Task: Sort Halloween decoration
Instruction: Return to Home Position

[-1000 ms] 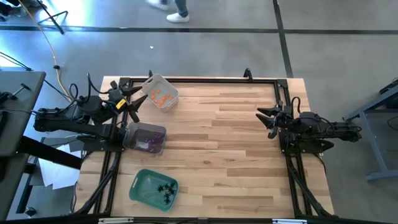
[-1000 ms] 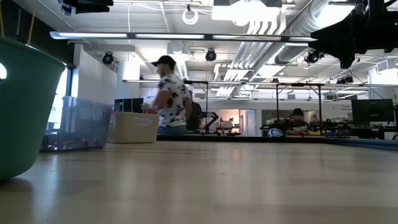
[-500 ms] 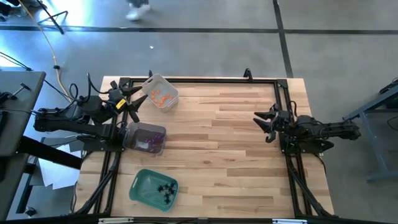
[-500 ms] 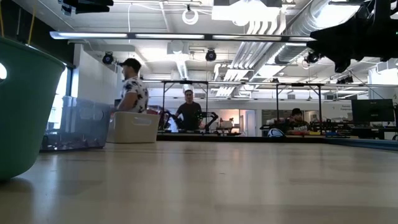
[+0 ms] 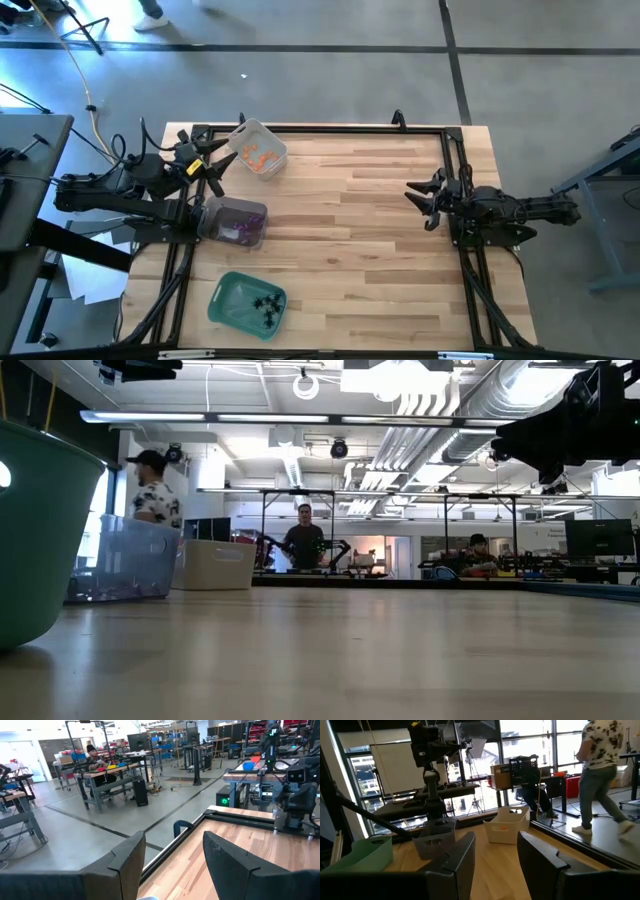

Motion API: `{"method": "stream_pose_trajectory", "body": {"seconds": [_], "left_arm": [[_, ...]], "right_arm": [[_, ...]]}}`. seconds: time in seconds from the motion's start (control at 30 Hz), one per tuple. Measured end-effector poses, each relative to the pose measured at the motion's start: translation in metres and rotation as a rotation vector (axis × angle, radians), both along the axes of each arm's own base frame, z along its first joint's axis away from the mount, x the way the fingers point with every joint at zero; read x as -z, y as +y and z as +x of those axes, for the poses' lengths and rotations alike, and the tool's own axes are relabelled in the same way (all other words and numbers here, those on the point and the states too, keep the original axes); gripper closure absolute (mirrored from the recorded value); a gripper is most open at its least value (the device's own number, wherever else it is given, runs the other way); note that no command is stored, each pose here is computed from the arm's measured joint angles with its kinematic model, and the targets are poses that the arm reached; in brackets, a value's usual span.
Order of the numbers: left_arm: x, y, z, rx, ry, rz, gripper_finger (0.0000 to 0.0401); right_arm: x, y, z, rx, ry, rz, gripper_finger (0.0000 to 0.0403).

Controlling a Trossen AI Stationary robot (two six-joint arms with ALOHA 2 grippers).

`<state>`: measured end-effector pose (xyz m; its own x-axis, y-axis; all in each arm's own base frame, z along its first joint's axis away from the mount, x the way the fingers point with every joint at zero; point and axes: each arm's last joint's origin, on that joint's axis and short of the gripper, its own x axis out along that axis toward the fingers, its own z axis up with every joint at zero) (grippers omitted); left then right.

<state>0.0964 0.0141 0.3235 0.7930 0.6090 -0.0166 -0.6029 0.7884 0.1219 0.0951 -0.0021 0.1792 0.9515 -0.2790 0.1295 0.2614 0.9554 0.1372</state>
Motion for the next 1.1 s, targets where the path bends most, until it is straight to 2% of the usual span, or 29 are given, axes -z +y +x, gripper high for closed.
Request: {"method": "stream_pose_trajectory", "body": {"seconds": [0.8, 0.93, 1.1], "left_arm": [[0.0, 0.0, 0.0, 0.0, 0.0, 0.0, 0.0215], [-0.0004, 0.0001, -0.0014, 0.0, -0.031, -0.034, 0.0215], [0.0028, -0.0007, -0.0033, 0.04, 0.044, 0.03, 0.0215]], "right_arm": [[0.0027, 0.0, 0.0003, 0.001, 0.027, -0.002, 0.0261], [0.0028, 0.0, 0.0004, 0.001, 0.028, -0.002, 0.0261], [0.0028, 0.0, 0.0004, 0.001, 0.028, -0.002, 0.0261]]}}
